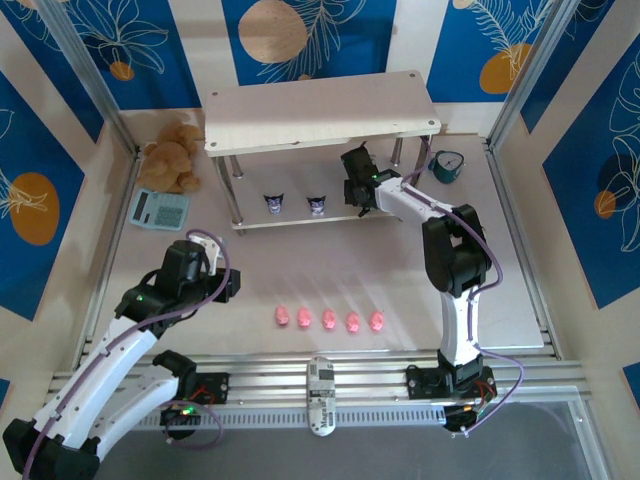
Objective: Place and organize the plastic toys onto the shelf
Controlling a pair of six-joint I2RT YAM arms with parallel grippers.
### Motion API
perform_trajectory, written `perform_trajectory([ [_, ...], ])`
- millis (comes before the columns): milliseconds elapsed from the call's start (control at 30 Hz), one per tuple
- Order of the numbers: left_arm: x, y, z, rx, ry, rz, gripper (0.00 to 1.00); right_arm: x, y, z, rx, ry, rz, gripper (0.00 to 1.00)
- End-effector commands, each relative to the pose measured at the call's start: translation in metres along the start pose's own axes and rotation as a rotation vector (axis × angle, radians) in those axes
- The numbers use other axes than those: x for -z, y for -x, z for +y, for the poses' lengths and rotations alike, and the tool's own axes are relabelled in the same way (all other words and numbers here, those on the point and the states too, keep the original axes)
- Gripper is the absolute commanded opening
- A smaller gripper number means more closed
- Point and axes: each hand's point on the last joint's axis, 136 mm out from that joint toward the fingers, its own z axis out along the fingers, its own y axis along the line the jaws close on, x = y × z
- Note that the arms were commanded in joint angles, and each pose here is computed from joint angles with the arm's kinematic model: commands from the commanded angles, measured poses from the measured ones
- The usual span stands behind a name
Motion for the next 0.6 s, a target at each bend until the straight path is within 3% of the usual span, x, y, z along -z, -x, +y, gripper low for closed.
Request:
perform_trajectory([
  [0,0.0067,0.0054,-0.0009,-0.021,0.009,-0.008,0.41,-0.0057,0.0064,-0.009,-0.025,-0.024,0.003,0.48],
  [100,0.0051,0.0046,-0.0003,-0.024,0.012,-0.002,0.41,-0.0085,0.0041,-0.0098,-0.028,-0.024,0.019,0.47],
  [400,0.0024,0.0041,0.0007,-0.027,0.018,0.004,0.41,-0.0046,0.0053,-0.0105,-0.026,-0.013,0.008,0.29],
  [567,0.0007,0.0038,0.0007,-0.027,0.017,0.006,0.41,0.0,0.0019,-0.0121,-0.019,-0.012,0.009,0.28],
])
